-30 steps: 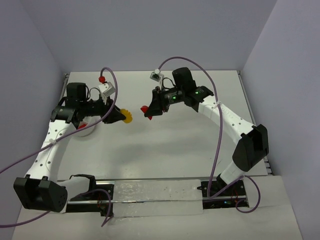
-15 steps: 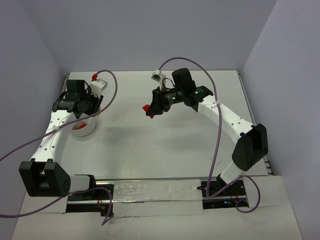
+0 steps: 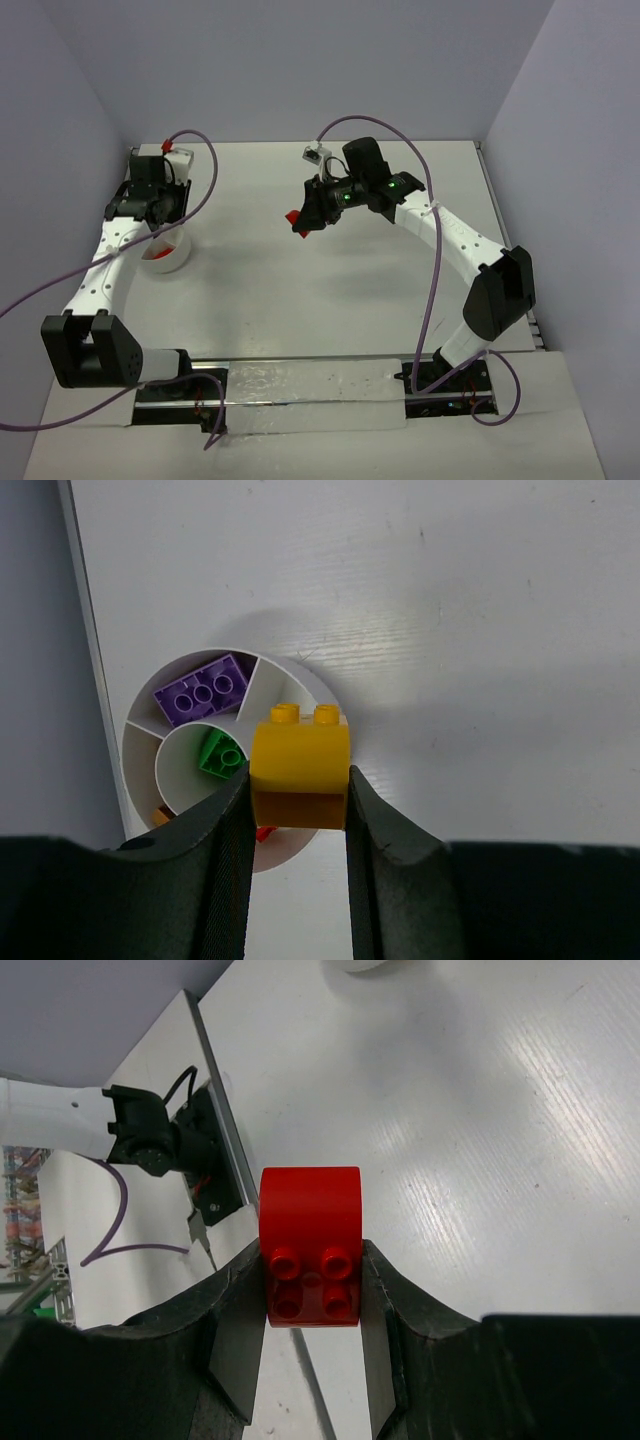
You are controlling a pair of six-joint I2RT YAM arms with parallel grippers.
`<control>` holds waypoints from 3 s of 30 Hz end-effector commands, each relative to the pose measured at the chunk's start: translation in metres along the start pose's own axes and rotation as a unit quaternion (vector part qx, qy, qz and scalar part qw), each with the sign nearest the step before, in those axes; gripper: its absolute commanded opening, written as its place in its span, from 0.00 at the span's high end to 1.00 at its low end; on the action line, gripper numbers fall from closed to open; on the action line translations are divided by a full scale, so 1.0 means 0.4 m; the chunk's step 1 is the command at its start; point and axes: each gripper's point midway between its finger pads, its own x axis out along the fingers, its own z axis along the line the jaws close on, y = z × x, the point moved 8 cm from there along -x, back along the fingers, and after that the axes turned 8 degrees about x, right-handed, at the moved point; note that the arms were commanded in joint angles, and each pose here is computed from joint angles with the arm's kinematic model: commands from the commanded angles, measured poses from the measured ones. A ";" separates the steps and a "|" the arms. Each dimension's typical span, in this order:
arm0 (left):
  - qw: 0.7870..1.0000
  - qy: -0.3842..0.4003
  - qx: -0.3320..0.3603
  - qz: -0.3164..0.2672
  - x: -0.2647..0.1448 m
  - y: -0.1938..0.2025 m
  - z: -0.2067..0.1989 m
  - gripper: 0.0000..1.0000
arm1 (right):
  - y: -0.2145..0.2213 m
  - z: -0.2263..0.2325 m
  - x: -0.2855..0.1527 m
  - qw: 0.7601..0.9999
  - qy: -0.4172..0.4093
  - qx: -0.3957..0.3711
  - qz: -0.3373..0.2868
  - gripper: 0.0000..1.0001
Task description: Sort the legos into containers by color
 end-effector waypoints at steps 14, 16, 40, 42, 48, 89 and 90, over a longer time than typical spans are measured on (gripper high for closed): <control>0.996 -0.048 -0.074 0.030 0.056 -0.004 0.050 0.91 | -0.010 -0.001 0.005 1.000 0.000 -0.004 -0.001 1.00; 0.995 -0.058 -0.078 0.033 0.056 0.000 0.057 0.91 | -0.010 -0.001 0.005 1.000 -0.001 -0.004 -0.001 1.00; 0.993 -0.058 -0.093 0.049 0.069 0.013 0.056 0.51 | -0.009 -0.004 0.008 1.000 0.001 -0.002 0.003 1.00; 0.993 -0.056 -0.091 0.044 0.064 0.004 0.058 0.42 | -0.010 -0.004 0.007 1.000 0.001 -0.003 0.002 1.00; 0.996 -0.026 -0.083 -0.011 0.013 -0.053 0.066 0.20 | -0.009 0.001 0.008 1.000 -0.008 -0.007 0.005 1.00; 0.662 0.591 0.248 -0.390 -0.393 -0.025 -0.367 0.25 | 0.068 0.143 0.095 0.917 -0.348 0.064 0.181 1.00; 0.662 0.592 0.250 -0.387 -0.391 -0.024 -0.373 0.26 | 0.066 0.146 0.095 0.917 -0.350 0.063 0.182 1.00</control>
